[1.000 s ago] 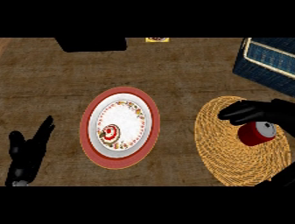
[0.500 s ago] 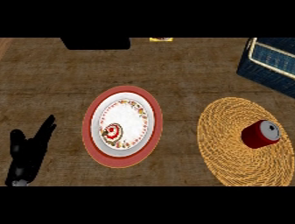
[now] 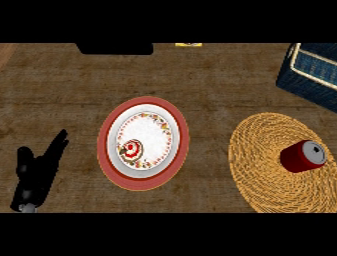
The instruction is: Pick the can from the placemat and place it in the basket
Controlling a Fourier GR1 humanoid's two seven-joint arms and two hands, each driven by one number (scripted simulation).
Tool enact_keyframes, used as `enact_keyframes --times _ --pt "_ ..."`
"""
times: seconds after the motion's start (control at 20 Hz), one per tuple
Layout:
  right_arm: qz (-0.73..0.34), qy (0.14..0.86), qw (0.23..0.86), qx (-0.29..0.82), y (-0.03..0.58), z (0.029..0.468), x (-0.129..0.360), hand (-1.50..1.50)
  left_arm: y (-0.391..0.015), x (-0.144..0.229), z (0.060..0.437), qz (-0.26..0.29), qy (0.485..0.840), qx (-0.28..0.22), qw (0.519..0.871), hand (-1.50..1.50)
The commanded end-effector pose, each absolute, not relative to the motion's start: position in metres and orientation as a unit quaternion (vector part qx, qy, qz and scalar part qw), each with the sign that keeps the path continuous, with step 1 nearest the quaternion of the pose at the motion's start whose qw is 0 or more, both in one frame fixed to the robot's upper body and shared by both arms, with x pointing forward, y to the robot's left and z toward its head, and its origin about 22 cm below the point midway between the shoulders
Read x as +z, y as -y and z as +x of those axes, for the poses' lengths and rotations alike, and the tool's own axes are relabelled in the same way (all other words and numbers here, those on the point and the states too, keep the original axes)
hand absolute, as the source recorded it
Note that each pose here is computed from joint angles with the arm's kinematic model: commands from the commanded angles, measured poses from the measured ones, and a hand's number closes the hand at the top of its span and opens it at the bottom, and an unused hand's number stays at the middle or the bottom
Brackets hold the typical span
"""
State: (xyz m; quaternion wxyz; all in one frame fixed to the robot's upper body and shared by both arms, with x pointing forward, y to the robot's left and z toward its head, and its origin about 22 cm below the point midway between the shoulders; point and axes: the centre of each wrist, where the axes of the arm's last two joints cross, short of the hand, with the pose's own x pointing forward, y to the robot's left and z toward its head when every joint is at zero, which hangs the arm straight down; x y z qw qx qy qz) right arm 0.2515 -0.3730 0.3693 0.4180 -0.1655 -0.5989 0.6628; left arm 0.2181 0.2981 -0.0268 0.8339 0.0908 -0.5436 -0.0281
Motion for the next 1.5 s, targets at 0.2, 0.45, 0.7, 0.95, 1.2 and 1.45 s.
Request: enact_keyframes --times 0.2,0.45,0.7,0.95,1.2,1.45 --pt "-0.111 0.549 0.412 0.719 0.384 0.258 0.363 -1.5 -0.282 -0.051 0.214 0.08 0.492 -0.023 0.867 0.0" --pt "-0.091 0.551 0.42 0.716 0.388 0.265 0.326 -1.5 -0.304 -0.049 0.197 0.074 0.49 -0.015 0.869 0.0" --pt "-0.08 0.568 0.414 0.707 0.389 0.271 0.297 -1.5 -0.3 -0.047 0.195 0.068 0.488 -0.025 0.87 0.0" --pt "-0.076 0.566 0.408 0.712 0.381 0.274 0.251 -1.5 -0.296 -0.043 0.203 0.079 0.49 -0.015 0.868 0.0" --pt "-0.088 0.559 0.404 0.719 0.368 0.281 0.223 -1.5 -0.289 -0.043 0.206 0.077 0.494 -0.015 0.866 0.0" --pt "-0.089 0.544 0.404 0.73 0.358 0.281 0.183 -1.5 -0.268 -0.055 0.2 0.075 0.487 -0.014 0.87 0.0"
